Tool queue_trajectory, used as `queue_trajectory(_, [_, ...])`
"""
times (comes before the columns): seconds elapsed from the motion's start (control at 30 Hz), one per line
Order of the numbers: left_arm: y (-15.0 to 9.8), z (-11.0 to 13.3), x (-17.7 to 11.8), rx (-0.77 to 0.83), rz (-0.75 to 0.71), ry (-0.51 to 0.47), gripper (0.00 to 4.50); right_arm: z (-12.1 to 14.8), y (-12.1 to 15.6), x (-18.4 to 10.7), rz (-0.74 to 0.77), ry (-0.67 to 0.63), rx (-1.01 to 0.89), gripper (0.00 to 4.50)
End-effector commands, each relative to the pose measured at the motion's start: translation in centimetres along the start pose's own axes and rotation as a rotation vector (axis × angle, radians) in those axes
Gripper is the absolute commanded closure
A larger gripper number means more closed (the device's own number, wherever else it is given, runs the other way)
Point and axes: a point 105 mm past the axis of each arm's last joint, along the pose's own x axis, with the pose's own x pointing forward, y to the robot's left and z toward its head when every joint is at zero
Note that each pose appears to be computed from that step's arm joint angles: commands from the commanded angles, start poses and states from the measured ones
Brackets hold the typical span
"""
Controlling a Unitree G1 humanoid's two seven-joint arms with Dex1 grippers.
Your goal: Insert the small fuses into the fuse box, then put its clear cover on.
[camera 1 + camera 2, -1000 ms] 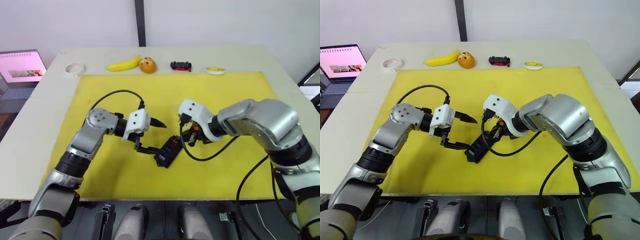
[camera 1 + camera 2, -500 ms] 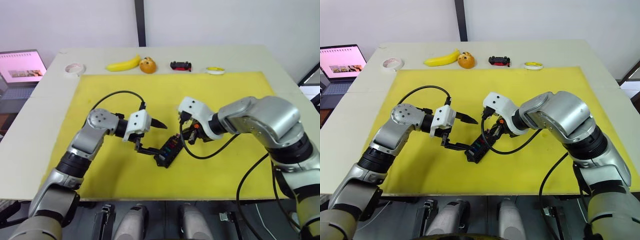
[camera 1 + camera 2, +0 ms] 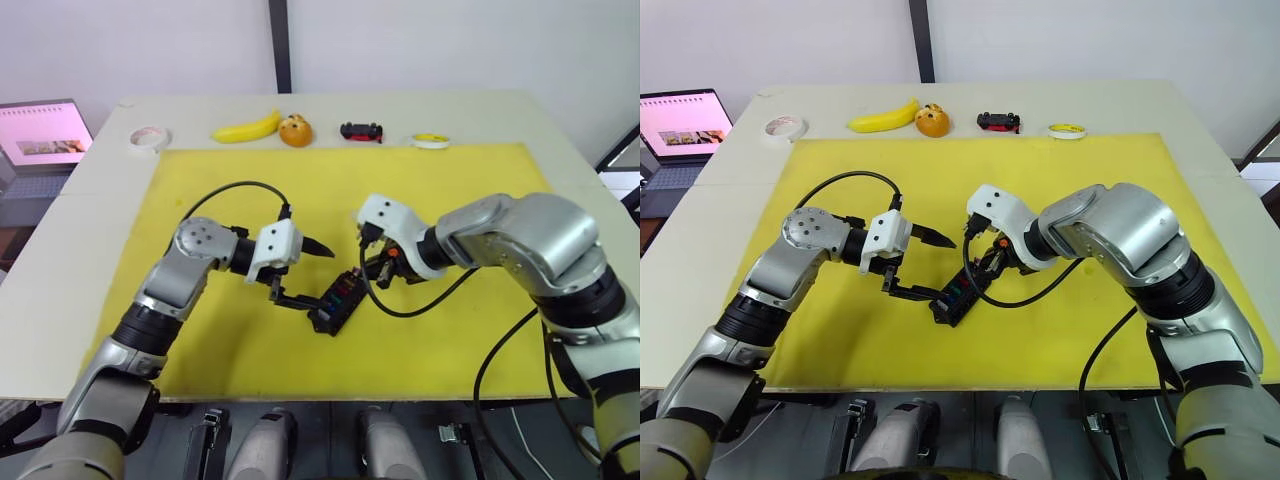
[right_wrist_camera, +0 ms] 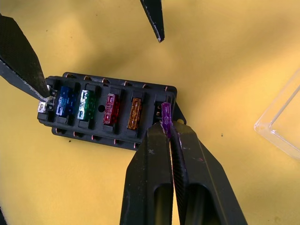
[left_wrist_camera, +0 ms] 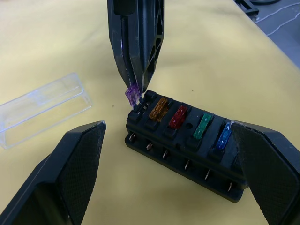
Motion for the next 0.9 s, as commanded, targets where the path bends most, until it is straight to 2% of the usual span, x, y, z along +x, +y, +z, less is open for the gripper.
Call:
queue_trajectory(0.03, [0.24, 0.62, -0.18, 0.035, 0.01, -0.003, 0.05, 0.13, 0.06, -0.17, -0.007, -0.011, -0.018, 4.5])
queue_trajectory(0.87, [0.35, 0.63, -0.21, 0.035, 0.015, -0.005, 0.05, 0.48, 0.44, -0.34, 0.01, -0.02, -0.025, 4.5])
queue_trajectory(0.9, [0.36, 0.64, -0.21, 0.035, 0.015, -0.005, 0.01, 0.49, 0.47, -0.36, 0.011, -0.021, -0.025, 4.18])
